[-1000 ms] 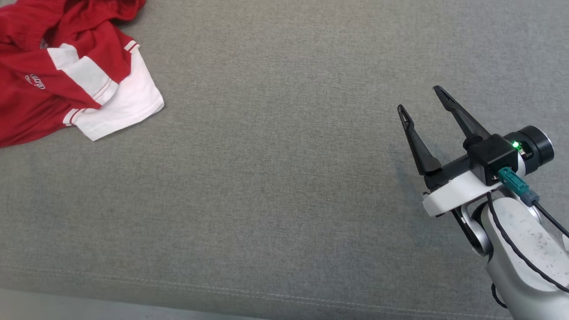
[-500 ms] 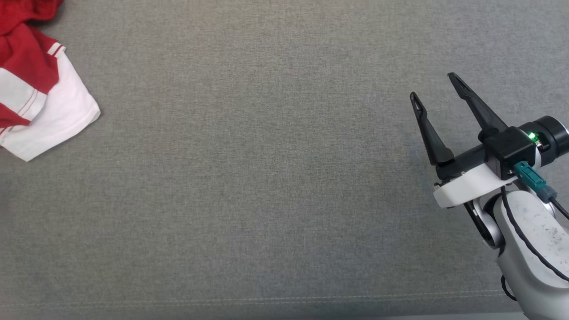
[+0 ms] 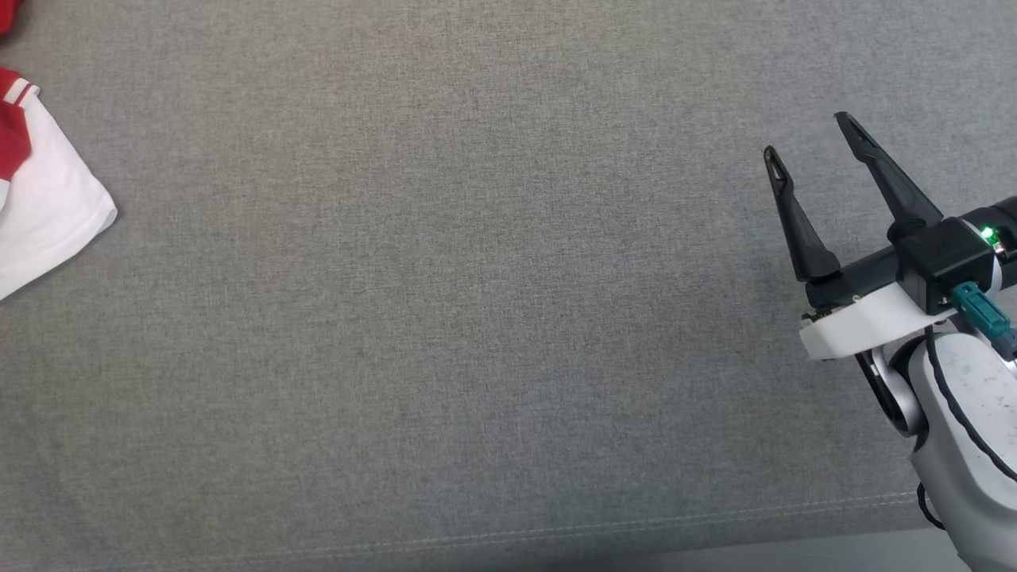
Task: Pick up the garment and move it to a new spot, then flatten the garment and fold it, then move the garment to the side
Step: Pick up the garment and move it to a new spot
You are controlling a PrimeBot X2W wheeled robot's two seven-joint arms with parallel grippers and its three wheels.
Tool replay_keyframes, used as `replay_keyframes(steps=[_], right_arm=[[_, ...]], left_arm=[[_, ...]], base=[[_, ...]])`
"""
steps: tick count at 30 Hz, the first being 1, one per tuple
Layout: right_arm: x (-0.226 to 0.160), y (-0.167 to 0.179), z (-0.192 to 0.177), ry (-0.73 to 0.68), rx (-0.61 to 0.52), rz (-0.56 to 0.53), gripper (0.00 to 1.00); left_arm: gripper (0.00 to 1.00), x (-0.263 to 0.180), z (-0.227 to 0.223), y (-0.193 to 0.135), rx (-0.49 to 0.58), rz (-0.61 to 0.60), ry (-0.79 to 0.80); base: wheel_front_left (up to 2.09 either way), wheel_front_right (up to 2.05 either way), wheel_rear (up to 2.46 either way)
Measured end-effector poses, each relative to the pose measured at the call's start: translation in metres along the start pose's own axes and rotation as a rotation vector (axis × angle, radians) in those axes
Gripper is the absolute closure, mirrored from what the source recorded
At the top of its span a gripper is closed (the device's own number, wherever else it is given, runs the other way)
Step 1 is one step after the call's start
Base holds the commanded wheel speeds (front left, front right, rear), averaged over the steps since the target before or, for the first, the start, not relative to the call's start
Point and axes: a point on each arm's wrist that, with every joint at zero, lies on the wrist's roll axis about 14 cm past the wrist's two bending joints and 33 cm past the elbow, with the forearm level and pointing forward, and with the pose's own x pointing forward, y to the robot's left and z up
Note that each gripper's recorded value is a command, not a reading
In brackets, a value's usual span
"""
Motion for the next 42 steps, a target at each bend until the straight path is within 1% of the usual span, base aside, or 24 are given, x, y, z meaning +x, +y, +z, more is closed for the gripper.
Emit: replay_keyframes(steps=[8, 13, 17, 20, 23, 26, 27, 29, 31, 32, 33, 36, 40, 42], right_arm=[[0.001, -0.001, 0.001, -0.006, 0.001, -0.003, 0.0], [0.002, 0.0, 0.001, -0.006, 0.004, 0.0, 0.0], [0.002, -0.003, -0.001, -0.003, -0.001, -0.003, 0.0], [0.003, -0.005, -0.003, 0.006, -0.005, -0.006, 0.0], [0.004, -0.006, -0.004, 0.006, -0.003, -0.006, 0.0], [0.004, -0.006, -0.006, 0.012, -0.002, -0.007, 0.0], [0.005, -0.006, -0.008, 0.016, -0.001, -0.006, 0.0], [0.005, -0.005, -0.01, 0.019, 0.002, -0.005, 0.0], [0.006, -0.005, -0.012, 0.024, 0.004, -0.003, 0.0], [0.006, -0.005, -0.013, 0.025, 0.005, -0.003, 0.0], [0.007, -0.006, -0.015, 0.027, 0.004, -0.01, 0.0], [0.008, -0.007, -0.018, 0.035, 0.004, -0.012, 0.0], [0.009, -0.007, -0.021, 0.038, 0.006, -0.018, 0.0], [0.009, -0.007, -0.021, 0.039, 0.008, -0.019, 0.0]], left_arm=[[0.0, 0.006, -0.002, 0.001, -0.012, 0.012, -0.002], [0.0, 0.011, -0.007, 0.008, -0.023, 0.034, 0.002], [0.0, 0.017, -0.007, 0.006, -0.032, 0.034, -0.003], [0.03, 0.021, -0.008, 0.004, -0.035, 0.033, -0.009], [0.16, 0.025, -0.01, 0.005, -0.035, 0.037, -0.01], [0.18, 0.028, -0.011, 0.005, -0.036, 0.04, -0.009], [0.24, 0.029, -0.011, 0.005, -0.036, 0.04, -0.014], [0.42, 0.033, -0.013, 0.005, -0.037, 0.042, -0.014], [0.67, 0.036, -0.014, 0.006, -0.038, 0.047, -0.015], [0.74, 0.037, -0.015, 0.007, -0.04, 0.051, -0.015], [0.99, 0.038, -0.015, 0.009, -0.046, 0.057, -0.022], [1.0, 0.042, -0.018, 0.014, -0.053, 0.07, -0.026], [1.0, 0.044, -0.017, 0.002, -0.127, 0.011, -0.051], [1.0, 0.044, -0.016, -0.008, -0.131, -0.027, -0.052]], base=[[0.0, 0.0, 0.0], [0.0, 0.0, 0.0], [0.0, 0.0, 0.0], [0.0, 0.0, 0.0], [0.0, 0.0, 0.0], [0.0, 0.0, 0.0], [0.0, 0.0, 0.0], [0.0, 0.0, 0.0], [0.0, 0.0, 0.0], [0.0, 0.0, 0.0], [0.0, 0.0, 0.0], [0.0, 0.0, 0.0], [0.0, 0.0, 0.0], [0.0, 0.0, 0.0]])
